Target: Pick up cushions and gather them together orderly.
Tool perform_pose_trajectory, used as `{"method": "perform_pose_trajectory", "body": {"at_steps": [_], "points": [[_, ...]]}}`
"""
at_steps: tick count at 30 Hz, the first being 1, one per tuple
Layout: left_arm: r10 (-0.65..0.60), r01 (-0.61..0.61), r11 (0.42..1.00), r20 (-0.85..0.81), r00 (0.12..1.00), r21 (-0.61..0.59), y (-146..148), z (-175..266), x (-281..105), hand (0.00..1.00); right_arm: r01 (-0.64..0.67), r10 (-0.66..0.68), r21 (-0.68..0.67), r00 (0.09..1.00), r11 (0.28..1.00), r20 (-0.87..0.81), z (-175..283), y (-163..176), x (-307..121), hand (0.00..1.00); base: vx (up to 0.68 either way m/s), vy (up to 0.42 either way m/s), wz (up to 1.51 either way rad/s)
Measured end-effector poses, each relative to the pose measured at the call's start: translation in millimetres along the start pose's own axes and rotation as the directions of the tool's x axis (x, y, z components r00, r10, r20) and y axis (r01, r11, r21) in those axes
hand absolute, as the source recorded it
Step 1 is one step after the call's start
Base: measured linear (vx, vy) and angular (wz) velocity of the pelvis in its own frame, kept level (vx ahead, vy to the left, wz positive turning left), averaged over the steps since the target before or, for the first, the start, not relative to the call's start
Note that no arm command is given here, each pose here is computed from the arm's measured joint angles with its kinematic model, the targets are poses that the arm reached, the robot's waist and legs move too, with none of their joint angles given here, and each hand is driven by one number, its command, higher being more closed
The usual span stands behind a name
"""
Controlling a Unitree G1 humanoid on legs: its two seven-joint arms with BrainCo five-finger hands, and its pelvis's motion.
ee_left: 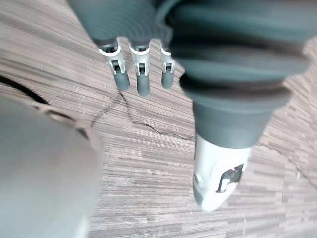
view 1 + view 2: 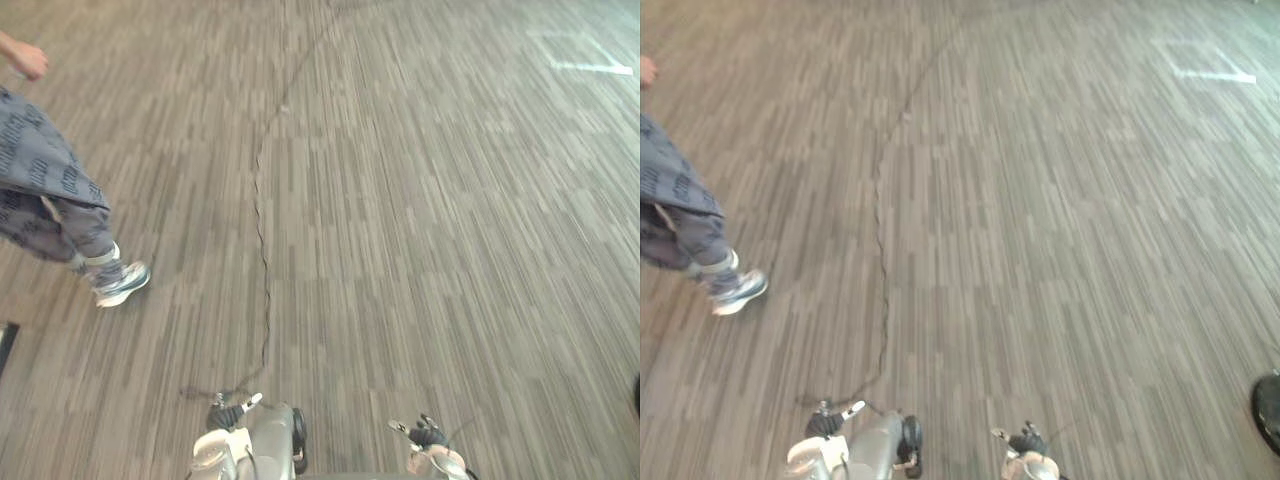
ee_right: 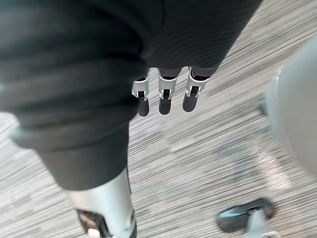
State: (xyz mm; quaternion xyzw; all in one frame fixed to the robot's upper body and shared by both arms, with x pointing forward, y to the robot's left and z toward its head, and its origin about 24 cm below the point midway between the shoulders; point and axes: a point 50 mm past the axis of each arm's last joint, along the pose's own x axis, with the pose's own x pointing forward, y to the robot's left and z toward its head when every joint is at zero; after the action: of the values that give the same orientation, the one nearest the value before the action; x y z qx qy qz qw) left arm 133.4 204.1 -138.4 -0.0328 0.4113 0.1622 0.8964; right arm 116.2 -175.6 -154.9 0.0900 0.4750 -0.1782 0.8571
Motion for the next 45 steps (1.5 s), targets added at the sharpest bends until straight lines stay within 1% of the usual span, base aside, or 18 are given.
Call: {"method": "perform_pose_trajectory", "body": {"at_steps": [4, 8, 10, 13, 15, 16, 18, 22, 24, 28, 30, 32, 33, 36, 38, 40, 45], "points": [[-0.008, 0.008, 1.000, -0.034, 0.999, 0.006, -5.4, -2.4, 1.5, 0.00, 0.005, -0.005, 0.008, 0.996, 1.000, 0.086, 18.3, -3.1, 0.2, 0.00, 0.45, 0.130, 0.13], [-0.061, 0.061, 0.998, -0.021, 0.998, -0.031, -29.8, 3.7, 2.3, 0.00, -0.003, -0.002, 0.028, 0.987, 1.000, 0.161, 32.7, -3.1, -1.3, 0.00, 0.50, 0.016, 0.33], [-0.077, 0.076, 0.996, -0.029, 0.997, -0.037, -35.6, 2.4, 1.9, 0.00, 0.008, -0.015, 0.038, 0.986, 0.999, 0.165, 34.7, -8.2, -0.2, 0.00, 0.61, -0.089, 0.42], [-0.089, 0.088, 0.996, -0.076, 0.993, -0.016, -36.0, -10.6, -1.0, 0.00, 0.021, -0.027, 0.048, 0.991, 0.999, 0.133, 29.2, -12.4, 1.6, 0.00, 0.69, -0.144, 0.58], [-0.094, 0.092, 0.995, -0.078, 0.993, -0.024, -37.0, -10.2, -0.5, 0.00, 0.024, -0.027, 0.023, 0.988, 0.999, 0.154, 38.6, -14.6, 3.7, 0.00, 0.75, -0.169, 0.22], [-0.101, 0.098, 0.994, -0.068, 0.993, -0.043, -42.6, -6.4, 0.2, 0.00, 0.030, -0.032, 0.016, 0.986, 0.999, 0.164, 41.5, -18.1, 3.9, 0.00, 0.90, -0.209, -0.01], [-0.078, 0.072, 0.995, -0.083, 0.993, -0.074, -37.4, -12.5, -1.9, 0.00, 0.038, -0.037, -0.002, 0.984, 0.999, 0.173, 45.7, -21.4, 4.5, 0.00, 0.75, -0.138, -0.27], [-0.032, 0.031, 0.996, -0.009, 0.999, -0.085, -20.0, -1.5, -2.2, 0.00, -0.034, 0.038, -0.035, 0.991, 0.999, 0.128, 30.9, 5.7, 1.8, 0.00, 0.73, -0.008, -0.53], [-0.029, 0.030, 0.996, 0.017, 0.999, -0.088, -18.5, 3.5, -2.4, 0.00, -0.054, 0.057, -0.029, 0.991, 0.998, 0.122, 29.7, 14.0, 1.4, 0.00, 0.72, 0.070, -0.54], [-0.032, 0.034, 0.994, 0.016, 0.999, -0.103, -20.5, 2.9, -2.7, 0.00, -0.046, 0.047, -0.024, 0.996, 0.999, 0.081, 20.6, 12.6, 2.0, 0.00, 0.59, 0.190, -0.45], [-0.032, 0.033, 0.997, 0.015, 0.999, -0.073, -15.6, 4.9, -0.4, 0.00, -0.038, 0.040, -0.029, 0.998, 0.999, 0.048, 13.6, 11.5, 2.1, 0.00, 0.81, 0.367, -0.22], [-0.019, 0.021, 0.998, 0.026, 0.999, -0.067, -10.2, 7.3, 0.5, 0.00, -0.043, 0.044, -0.018, 0.998, 0.999, 0.044, 12.3, 14.5, 1.5, 0.00, 0.66, 0.316, -0.11], [-0.011, 0.012, 0.998, 0.018, 1.000, -0.063, -6.1, 6.2, 0.8, 0.00, -0.046, 0.046, -0.015, 0.998, 0.999, 0.049, 12.8, 16.0, 1.0, 0.00, 0.61, 0.291, -0.33], [-0.011, 0.011, 0.998, -0.008, 1.000, -0.066, -6.1, 1.2, 0.7, 0.00, -0.061, 0.062, -0.016, 0.995, 0.998, 0.079, 19.2, 18.4, 0.7, 0.00, 0.48, 0.216, -0.65], [-0.014, 0.011, 0.998, -0.041, 0.999, -0.062, -7.0, -4.7, 0.9, 0.00, -0.058, 0.060, -0.028, 0.995, 0.998, 0.080, 13.7, 14.6, -1.7, 0.00, 0.45, 0.144, -0.67], [-0.014, 0.011, 0.998, -0.048, 0.999, -0.065, -7.3, -6.0, 0.8, 0.00, -0.066, 0.073, -0.057, 0.991, 0.996, 0.116, 20.7, 17.1, -2.7, 0.00, 0.36, 0.073, -0.81], [-0.015, 0.010, 0.998, -0.074, 0.997, -0.061, -7.5, -10.5, 1.0, 0.00, -0.069, 0.077, -0.055, 0.984, 0.996, 0.163, 31.3, 15.8, -2.6, 0.00, 0.43, 0.012, -0.69]]}}
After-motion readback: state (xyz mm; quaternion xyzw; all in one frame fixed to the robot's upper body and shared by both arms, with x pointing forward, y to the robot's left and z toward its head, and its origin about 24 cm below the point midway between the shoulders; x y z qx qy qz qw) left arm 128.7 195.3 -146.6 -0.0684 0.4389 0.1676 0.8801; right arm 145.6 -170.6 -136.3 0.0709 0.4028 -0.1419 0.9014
